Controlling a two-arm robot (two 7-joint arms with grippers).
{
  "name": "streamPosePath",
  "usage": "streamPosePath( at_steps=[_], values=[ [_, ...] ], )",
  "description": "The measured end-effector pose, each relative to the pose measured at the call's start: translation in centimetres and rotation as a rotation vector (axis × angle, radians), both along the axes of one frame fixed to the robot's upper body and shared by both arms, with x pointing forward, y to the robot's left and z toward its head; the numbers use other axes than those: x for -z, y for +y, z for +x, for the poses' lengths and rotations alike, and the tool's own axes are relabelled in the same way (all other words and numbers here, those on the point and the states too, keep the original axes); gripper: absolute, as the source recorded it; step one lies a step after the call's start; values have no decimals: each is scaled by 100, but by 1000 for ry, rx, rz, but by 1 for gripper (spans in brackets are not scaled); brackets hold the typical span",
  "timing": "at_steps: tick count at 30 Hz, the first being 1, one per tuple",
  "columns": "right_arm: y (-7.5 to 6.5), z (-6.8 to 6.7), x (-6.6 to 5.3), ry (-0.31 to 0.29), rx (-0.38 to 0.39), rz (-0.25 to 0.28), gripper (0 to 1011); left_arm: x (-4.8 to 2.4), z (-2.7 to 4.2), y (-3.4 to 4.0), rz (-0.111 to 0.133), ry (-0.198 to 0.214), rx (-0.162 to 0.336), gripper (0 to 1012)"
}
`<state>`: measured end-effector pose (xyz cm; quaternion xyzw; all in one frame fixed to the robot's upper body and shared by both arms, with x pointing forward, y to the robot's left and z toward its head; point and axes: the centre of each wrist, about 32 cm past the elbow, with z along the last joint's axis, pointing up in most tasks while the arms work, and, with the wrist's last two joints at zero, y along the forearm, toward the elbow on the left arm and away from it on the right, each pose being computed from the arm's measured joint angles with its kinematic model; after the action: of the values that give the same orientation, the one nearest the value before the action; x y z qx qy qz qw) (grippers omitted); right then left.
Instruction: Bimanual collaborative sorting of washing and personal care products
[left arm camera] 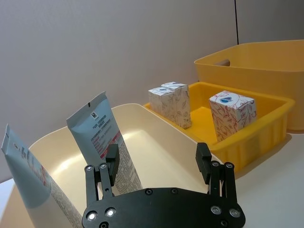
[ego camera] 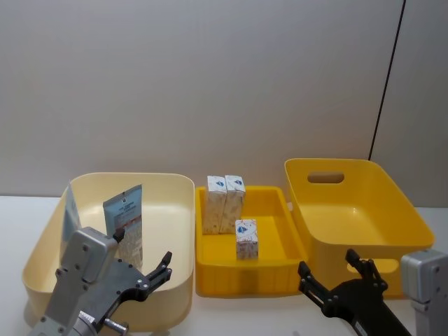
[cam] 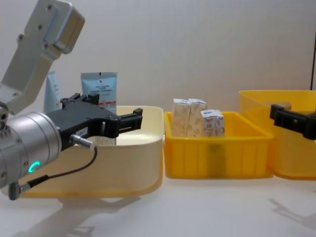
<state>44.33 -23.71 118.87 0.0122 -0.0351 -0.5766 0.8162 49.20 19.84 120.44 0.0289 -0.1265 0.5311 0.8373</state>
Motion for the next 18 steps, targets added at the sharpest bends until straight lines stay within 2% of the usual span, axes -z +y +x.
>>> streamPosePath(
  at_steps=[18],
  values=[
    [0, 0, 0, 0, 0, 0, 1001, 0, 0, 0, 0, 0, 0, 1004]
  ],
)
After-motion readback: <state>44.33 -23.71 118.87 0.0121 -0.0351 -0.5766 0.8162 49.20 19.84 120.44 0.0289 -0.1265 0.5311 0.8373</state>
